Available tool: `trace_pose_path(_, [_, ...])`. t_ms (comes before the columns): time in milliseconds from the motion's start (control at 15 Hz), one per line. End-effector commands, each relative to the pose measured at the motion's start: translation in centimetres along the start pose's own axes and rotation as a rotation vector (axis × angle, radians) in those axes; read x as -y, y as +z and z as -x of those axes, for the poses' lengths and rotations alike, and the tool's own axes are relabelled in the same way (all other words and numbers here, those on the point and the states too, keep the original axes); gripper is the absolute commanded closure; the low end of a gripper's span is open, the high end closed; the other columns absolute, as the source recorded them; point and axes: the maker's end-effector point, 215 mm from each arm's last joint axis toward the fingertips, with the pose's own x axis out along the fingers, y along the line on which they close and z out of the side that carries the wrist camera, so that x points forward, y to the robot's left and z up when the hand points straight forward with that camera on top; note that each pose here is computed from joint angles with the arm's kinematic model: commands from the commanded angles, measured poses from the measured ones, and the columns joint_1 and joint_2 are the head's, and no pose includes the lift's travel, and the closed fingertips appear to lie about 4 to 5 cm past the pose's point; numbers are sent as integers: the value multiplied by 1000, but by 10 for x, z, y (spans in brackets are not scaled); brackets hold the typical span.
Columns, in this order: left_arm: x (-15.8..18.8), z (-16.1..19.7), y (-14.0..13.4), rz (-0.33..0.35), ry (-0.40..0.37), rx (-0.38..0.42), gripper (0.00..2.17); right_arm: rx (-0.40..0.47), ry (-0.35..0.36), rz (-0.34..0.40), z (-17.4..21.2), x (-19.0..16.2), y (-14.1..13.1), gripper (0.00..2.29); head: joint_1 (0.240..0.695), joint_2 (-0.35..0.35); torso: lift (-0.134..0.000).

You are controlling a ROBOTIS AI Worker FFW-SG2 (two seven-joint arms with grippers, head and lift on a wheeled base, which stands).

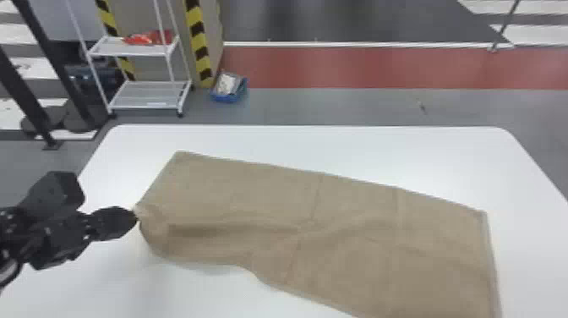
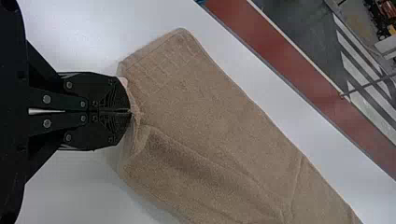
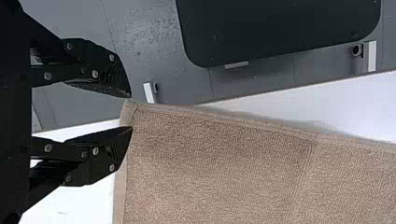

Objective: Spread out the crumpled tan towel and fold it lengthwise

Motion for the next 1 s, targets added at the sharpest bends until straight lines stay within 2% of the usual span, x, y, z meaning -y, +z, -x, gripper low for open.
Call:
trace_pose_path(0, [0,0,0,1,1,1,1409,1,3,-1,1,0,1,795,695,16,-124])
trace_pose_path(933, [-1,0,0,-5,-2,7,1409,-15,5,18,-4,-4,6,714,695,27,-124])
